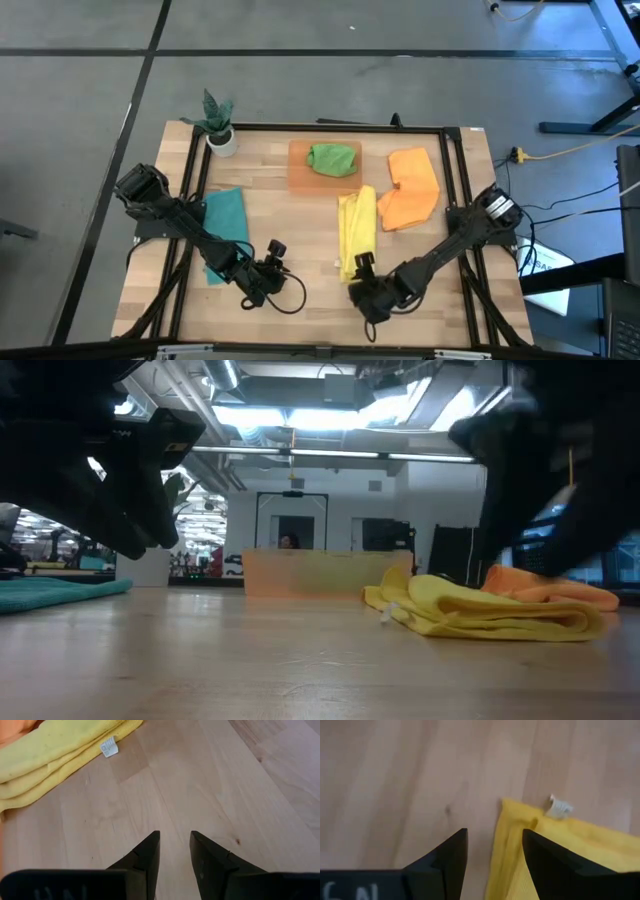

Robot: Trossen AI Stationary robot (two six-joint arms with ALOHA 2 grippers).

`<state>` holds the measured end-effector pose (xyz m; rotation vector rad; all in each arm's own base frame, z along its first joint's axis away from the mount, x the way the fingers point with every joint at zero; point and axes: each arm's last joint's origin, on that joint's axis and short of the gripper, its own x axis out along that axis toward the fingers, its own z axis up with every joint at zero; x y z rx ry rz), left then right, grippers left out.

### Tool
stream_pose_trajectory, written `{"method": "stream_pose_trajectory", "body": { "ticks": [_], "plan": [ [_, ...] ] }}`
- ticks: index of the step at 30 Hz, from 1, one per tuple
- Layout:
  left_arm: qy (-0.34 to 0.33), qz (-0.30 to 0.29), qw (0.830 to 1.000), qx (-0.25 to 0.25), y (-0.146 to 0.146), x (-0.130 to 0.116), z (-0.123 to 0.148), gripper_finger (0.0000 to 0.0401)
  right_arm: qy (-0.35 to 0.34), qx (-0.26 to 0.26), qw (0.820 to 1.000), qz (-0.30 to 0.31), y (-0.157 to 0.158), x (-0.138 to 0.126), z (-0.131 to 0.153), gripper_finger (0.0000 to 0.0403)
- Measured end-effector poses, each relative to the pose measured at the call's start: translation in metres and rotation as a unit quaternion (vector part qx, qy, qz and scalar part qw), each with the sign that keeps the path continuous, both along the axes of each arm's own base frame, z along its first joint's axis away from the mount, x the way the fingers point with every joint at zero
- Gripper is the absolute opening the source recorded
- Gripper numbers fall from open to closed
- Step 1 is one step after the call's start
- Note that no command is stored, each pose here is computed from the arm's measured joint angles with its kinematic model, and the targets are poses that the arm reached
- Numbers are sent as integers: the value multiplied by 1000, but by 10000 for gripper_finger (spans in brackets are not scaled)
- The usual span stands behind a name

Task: Roll microfiber towels into tight, uniform cylinder then place into a basket
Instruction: Roll the yellow microfiber cloth

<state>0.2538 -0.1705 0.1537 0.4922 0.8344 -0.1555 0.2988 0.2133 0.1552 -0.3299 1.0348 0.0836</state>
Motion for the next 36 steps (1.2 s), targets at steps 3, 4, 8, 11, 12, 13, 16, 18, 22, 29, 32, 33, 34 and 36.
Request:
{"method": "stream_pose_trajectory", "body": {
  "ticks": [3,4,8,11,12,13,16,18,22,29,32,33,34,36],
  "plan": [
    [0,0,1000,0,0,0,0,98,17,-18,1000,-1,0,0,-15,189],
    [0,0,1000,0,0,0,0,98,18,-20,1000,-1,0,1,-18,189],
    [-2,0,1000,-1,0,0,0,98,30,-33,999,-6,0,2,-30,189],
    [-2,0,1000,-2,0,0,0,98,31,-40,999,-9,0,3,-33,189],
    [-2,0,1000,-2,0,0,0,98,27,-44,999,-15,0,3,-33,189],
    [-2,0,1000,-1,0,0,0,98,26,-48,998,-23,-1,2,-33,189],
    [-2,0,1000,-1,0,0,0,98,27,-49,998,-36,-2,1,-34,181],
    [-2,0,1000,-1,0,0,0,98,29,-48,997,-45,-2,1,-35,171],
    [-2,0,1000,-1,0,0,0,98,32,-51,996,-67,-5,0,-35,146],
    [-2,0,1000,-1,0,0,0,98,37,-50,994,-90,-9,0,-37,104],
    [-2,0,1000,-1,0,0,0,98,39,-51,994,-92,-11,0,-37,82],
    [-2,0,1000,-1,0,0,0,98,40,-51,994,-93,-11,1,-37,74],
    [-2,0,1000,-1,0,0,0,98,41,-51,994,-93,-12,1,-37,65],
    [-2,0,1000,-1,0,0,0,98,42,-51,993,-94,-12,1,-38,44]
  ]
}}
